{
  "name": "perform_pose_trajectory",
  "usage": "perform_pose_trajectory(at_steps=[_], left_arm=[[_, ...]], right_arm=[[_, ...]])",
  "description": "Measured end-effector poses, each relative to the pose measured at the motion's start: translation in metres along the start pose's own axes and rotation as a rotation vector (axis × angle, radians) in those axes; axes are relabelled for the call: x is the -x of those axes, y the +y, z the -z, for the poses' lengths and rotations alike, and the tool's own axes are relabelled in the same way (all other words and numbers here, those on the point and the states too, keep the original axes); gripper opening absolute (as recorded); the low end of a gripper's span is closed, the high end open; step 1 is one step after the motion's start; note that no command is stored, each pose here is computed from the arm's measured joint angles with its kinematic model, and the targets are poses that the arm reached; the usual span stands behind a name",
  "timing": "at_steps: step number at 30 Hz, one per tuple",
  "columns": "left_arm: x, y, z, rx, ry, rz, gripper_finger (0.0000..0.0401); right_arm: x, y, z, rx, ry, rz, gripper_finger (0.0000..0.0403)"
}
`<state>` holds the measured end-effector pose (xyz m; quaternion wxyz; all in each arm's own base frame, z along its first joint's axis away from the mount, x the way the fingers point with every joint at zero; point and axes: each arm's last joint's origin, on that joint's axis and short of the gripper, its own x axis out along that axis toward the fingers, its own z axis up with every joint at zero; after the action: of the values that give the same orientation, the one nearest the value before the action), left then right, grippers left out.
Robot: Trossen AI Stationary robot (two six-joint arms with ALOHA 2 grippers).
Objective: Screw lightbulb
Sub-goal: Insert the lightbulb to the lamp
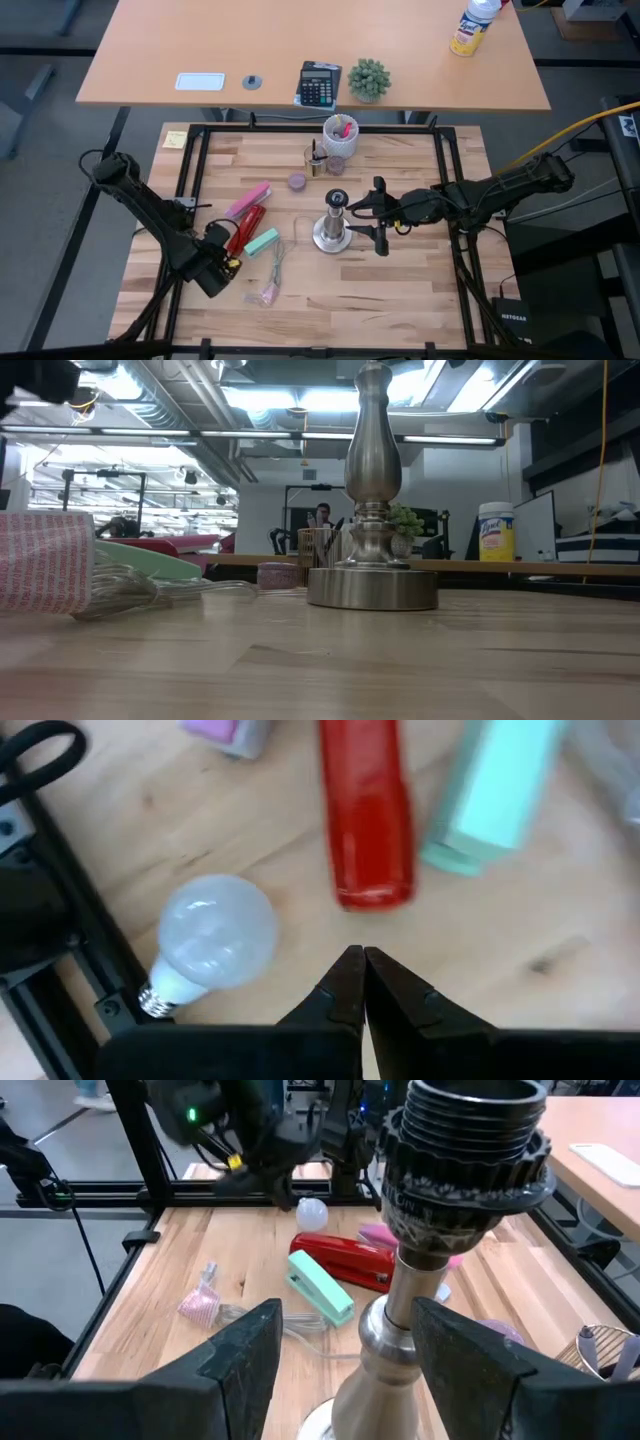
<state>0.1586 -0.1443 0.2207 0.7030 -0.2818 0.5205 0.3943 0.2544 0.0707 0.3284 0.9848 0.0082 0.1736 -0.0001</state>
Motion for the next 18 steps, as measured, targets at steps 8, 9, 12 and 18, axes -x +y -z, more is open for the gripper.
perform_pose_trajectory(at_steps=[8,9,12,18], left_arm=[[0.028,0.017,-0.011,-0.284,0.257,0.105,0.0001],[0.029,0.021,-0.012,-0.309,0.272,0.089,0.0001],[0.029,0.032,-0.016,-0.325,0.306,-0.017,0.0004],[0.019,0.041,-0.015,-0.343,0.480,-0.107,0.0068]], right_arm=[[0.000,0.000,0.000,0.001,0.004,0.000,0.0227],[0.000,0.000,0.000,0.001,0.004,0.000,0.0227],[0.000,0.000,0.000,0.001,0.004,0.000,0.0227],[0.000,0.000,0.001,0.001,0.006,0.000,0.0227]])
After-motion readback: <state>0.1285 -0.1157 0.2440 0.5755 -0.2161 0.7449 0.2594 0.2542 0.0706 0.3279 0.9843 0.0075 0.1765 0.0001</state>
